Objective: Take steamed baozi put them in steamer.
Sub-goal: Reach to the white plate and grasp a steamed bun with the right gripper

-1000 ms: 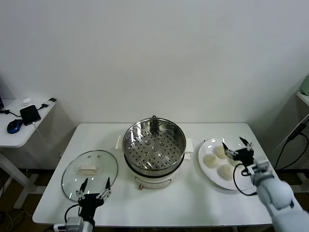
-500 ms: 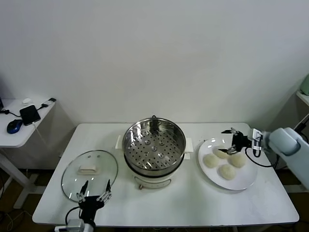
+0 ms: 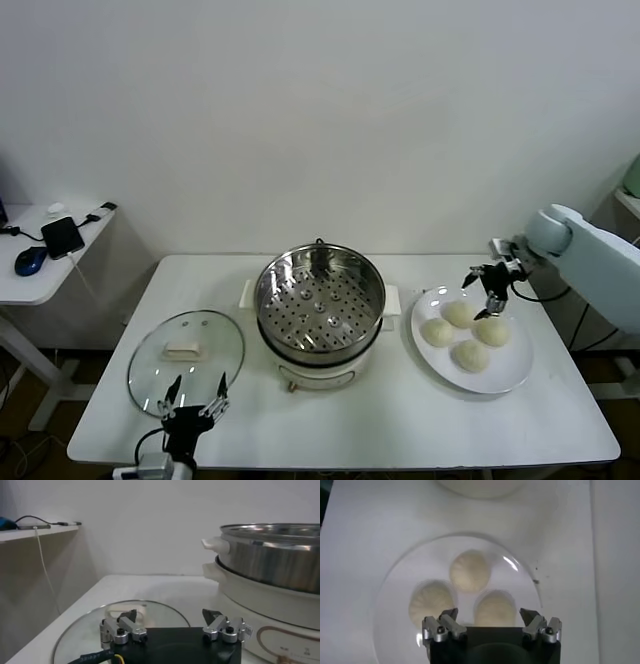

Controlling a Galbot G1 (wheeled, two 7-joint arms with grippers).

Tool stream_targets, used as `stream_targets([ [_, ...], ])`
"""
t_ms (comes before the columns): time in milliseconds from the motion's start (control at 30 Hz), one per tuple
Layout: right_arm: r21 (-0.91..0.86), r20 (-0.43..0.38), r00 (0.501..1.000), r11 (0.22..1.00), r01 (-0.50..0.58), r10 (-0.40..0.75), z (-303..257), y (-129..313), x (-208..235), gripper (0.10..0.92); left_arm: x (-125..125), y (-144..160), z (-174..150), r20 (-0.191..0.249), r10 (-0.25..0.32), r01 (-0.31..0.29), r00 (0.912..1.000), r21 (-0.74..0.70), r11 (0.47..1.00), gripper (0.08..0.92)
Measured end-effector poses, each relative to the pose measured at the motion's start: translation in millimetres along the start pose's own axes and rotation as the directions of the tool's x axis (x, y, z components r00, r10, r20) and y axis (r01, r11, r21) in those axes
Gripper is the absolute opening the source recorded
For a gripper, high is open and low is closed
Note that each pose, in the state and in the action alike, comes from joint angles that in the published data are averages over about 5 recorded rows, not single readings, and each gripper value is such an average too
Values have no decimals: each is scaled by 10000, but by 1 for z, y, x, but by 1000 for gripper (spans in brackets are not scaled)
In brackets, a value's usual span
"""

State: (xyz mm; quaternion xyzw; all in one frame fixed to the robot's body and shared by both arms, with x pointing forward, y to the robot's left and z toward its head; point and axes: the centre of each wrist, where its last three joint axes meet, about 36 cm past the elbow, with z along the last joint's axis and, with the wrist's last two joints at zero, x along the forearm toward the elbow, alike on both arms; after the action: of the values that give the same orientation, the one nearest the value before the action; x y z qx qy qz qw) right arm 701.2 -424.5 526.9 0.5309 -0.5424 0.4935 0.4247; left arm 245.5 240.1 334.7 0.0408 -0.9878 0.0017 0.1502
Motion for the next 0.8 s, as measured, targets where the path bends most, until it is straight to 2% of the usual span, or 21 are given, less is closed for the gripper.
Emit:
stream_targets([
  [300, -312, -696, 9974, 9994, 172, -193, -4, -14, -23, 823, 2, -1, 3, -73, 40, -40, 10000, -4, 10000, 823],
  [800, -713, -1046, 9945, 9974, 29, -104, -13, -18, -65, 819, 5, -2, 7, -150, 45, -45, 9999, 33, 10000, 823],
])
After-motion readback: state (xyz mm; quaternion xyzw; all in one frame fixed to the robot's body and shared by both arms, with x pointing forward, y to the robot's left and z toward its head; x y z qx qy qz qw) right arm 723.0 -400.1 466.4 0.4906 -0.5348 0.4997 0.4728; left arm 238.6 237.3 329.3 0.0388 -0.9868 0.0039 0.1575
